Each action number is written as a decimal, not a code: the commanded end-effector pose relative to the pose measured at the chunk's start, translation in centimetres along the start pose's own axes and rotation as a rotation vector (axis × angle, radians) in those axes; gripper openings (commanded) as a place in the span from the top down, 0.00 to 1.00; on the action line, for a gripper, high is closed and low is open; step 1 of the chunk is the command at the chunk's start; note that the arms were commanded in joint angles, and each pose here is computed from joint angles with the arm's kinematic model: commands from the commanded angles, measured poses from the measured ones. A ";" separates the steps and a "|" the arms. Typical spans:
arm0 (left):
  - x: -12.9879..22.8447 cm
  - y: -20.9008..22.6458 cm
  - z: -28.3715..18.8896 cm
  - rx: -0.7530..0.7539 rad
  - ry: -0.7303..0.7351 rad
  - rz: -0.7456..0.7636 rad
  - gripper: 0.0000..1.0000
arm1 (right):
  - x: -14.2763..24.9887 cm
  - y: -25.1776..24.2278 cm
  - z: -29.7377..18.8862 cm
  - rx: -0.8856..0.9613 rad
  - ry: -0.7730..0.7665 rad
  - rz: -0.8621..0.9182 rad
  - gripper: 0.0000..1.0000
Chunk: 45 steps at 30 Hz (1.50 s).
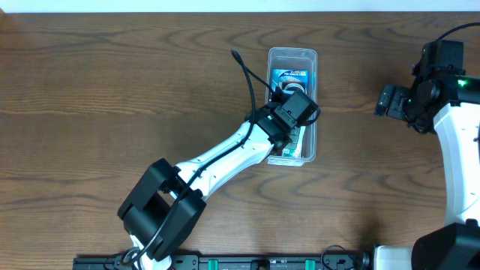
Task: Pack container
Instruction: 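Lower the dark bottle into the container beside the tube box, then open the left gripper and withdraw it from the container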
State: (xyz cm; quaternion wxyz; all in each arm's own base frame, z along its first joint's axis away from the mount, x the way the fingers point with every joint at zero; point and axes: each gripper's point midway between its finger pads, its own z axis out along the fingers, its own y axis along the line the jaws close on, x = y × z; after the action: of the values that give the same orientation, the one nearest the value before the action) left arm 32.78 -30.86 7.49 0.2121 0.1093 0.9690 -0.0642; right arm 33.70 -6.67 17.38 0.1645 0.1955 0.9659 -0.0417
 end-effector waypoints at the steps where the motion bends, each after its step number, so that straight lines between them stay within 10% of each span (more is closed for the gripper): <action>1: -1.1 -0.1 -0.2 -0.009 -0.035 -0.002 0.69 | -0.1 -0.1 0.1 -0.001 0.002 0.017 0.01; 16: -1.3 -0.2 -0.3 -0.005 -0.044 0.023 0.48 | -0.1 -0.1 0.1 -0.001 0.002 0.017 0.01; 34: -6.6 -2.0 -7.6 0.048 -0.142 0.072 0.46 | -0.1 -0.1 0.1 -0.001 0.002 0.017 0.01; 39: -7.4 -1.2 -13.7 0.062 -0.167 0.066 0.00 | -0.1 -0.1 0.1 -0.001 0.002 0.017 0.01; 45: -7.1 0.8 -22.5 0.124 -0.278 0.041 0.02 | -0.1 -0.1 0.1 -0.001 0.002 0.017 0.01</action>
State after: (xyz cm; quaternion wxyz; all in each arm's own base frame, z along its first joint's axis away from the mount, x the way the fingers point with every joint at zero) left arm 31.48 -29.09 25.77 0.2933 0.1385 0.9398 -0.1075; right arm 33.69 -6.67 17.37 0.1643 0.1955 0.9659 -0.0419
